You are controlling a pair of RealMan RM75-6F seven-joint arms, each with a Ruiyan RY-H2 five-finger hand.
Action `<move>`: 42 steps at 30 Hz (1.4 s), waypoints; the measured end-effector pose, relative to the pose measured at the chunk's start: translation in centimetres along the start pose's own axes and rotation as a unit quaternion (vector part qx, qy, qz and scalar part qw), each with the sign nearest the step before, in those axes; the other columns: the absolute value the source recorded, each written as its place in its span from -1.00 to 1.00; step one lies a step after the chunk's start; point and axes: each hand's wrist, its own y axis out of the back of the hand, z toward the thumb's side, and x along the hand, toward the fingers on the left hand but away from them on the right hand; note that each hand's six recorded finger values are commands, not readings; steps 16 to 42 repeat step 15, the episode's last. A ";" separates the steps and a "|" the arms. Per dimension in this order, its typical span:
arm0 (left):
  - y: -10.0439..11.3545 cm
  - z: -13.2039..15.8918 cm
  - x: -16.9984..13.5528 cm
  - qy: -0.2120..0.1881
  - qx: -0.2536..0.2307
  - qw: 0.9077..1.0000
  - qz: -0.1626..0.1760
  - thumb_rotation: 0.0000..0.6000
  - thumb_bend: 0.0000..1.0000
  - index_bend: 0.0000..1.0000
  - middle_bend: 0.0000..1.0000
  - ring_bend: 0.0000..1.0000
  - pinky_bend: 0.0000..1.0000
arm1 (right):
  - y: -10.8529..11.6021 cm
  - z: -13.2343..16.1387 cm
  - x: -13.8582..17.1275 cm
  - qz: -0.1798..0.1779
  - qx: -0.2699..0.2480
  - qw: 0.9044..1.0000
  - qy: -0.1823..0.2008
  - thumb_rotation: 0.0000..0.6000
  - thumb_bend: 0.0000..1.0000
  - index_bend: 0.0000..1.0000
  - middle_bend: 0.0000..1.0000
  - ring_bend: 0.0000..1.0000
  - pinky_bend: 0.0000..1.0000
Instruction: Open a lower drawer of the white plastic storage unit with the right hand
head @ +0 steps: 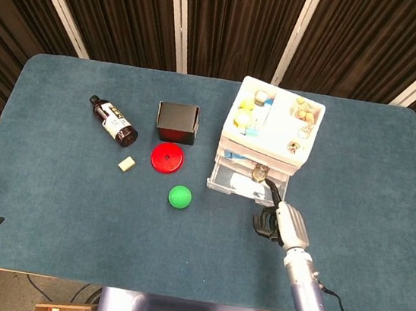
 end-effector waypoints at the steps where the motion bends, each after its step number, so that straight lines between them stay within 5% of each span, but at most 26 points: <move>1: 0.0 0.0 0.0 0.000 0.001 1.000 0.001 1.00 -0.93 -1.00 -1.00 -1.00 -0.93 | 0.2 0.1 0.2 -0.003 0.006 1.000 0.004 1.00 -0.01 -1.00 0.38 0.48 0.68; 6: 0.2 0.0 -0.1 -0.003 0.004 1.000 0.007 1.00 -0.93 -1.00 -1.00 -1.00 -0.93 | 3.1 0.7 2.4 -0.054 0.088 0.994 0.039 1.00 -0.11 -1.00 0.10 0.15 0.50; 13: 0.6 0.1 -0.7 -0.009 0.019 1.000 0.018 1.00 -0.93 -1.00 -1.00 -1.00 -0.93 | 8.8 -1.9 7.2 -0.156 0.212 0.963 0.051 1.00 -0.48 -1.00 -0.96 -0.97 -0.60; 15: 0.5 0.0 -0.9 -0.006 0.029 0.999 0.018 1.00 -0.94 -1.00 -1.00 -1.00 -0.94 | 10.2 -4.2 9.1 -0.165 0.244 0.955 0.030 1.00 -0.55 -1.00 -1.00 -1.00 -0.77; 42: 0.5 0.0 -0.9 -0.006 0.029 0.999 0.018 1.00 -0.94 -1.00 -1.00 -1.00 -0.94 | 10.2 -4.2 9.1 -0.165 0.244 0.955 0.030 1.00 -0.55 -1.00 -1.00 -1.00 -0.77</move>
